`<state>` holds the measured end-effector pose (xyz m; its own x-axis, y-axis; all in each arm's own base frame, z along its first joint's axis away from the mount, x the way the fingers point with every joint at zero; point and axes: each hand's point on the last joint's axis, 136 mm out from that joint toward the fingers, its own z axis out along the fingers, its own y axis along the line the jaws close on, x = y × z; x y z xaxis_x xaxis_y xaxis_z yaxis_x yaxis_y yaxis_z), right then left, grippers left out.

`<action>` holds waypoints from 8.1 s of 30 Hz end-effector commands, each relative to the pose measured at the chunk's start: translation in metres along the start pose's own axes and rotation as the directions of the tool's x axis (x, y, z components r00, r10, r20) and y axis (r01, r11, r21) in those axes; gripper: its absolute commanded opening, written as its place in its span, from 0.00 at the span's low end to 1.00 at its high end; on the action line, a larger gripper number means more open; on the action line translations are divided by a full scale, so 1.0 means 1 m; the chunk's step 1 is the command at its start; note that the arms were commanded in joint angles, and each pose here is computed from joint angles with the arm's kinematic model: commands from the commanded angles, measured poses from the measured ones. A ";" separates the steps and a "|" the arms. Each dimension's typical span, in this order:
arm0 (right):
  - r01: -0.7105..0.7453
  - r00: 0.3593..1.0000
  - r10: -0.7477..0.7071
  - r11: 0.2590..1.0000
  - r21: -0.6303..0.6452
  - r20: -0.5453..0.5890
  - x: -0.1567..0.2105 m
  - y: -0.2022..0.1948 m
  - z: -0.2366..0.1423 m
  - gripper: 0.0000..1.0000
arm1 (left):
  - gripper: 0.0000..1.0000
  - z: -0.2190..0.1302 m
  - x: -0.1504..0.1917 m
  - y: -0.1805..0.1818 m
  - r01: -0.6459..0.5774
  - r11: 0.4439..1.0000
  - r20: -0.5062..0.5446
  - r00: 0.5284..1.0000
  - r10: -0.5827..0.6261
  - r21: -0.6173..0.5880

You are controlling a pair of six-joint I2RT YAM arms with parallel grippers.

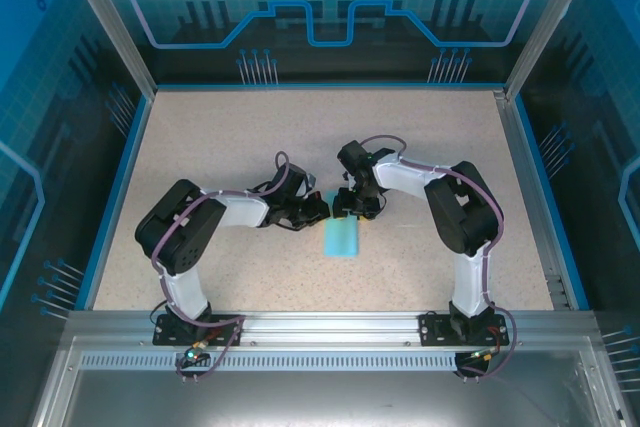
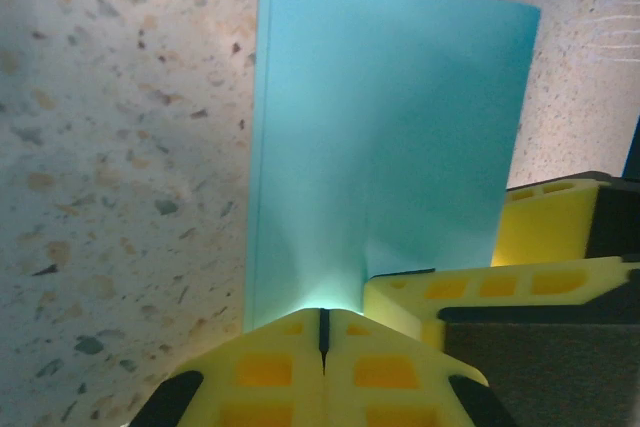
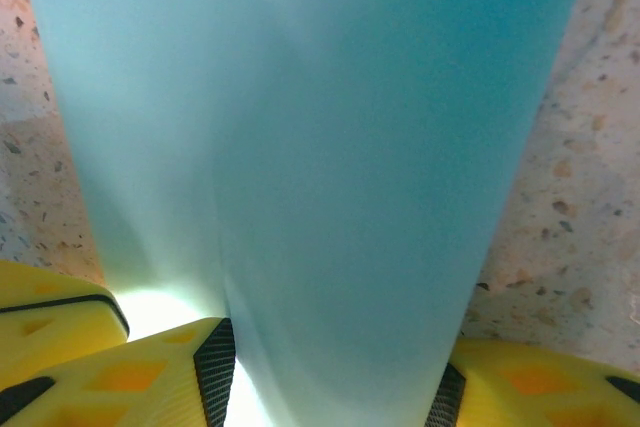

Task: Fold a paper plane with a square sheet of paper (pick it up from the middle)
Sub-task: Hold the square sheet of paper at the center of the table, then first fold in half a square sheet of paper at the center of the table.

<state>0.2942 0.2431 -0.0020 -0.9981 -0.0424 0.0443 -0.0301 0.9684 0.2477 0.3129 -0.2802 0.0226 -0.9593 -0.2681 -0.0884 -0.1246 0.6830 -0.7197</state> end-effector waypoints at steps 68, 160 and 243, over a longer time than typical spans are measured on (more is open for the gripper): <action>0.083 0.985 -0.045 0.970 -0.230 0.164 0.004 0.035 -0.023 0.22 | 0.00 0.008 0.028 0.078 0.053 0.938 -0.105 0.990 -0.094 -0.343; -0.047 0.941 0.197 0.883 -0.467 0.277 -0.083 -0.025 -0.016 0.09 | 0.00 0.004 0.042 0.106 0.082 0.896 -0.115 0.983 -0.146 -0.436; 0.005 0.999 0.020 0.852 -0.523 0.042 0.090 0.006 -0.008 0.11 | 0.00 0.008 0.039 0.111 0.103 0.895 -0.086 0.984 -0.155 -0.434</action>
<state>0.2206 0.2471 0.0191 -0.9996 0.0164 -0.0211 -0.0044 0.6778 0.7352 0.3110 -0.2771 0.0091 -0.9711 -0.2363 -0.0334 -0.1605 0.7502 -0.6414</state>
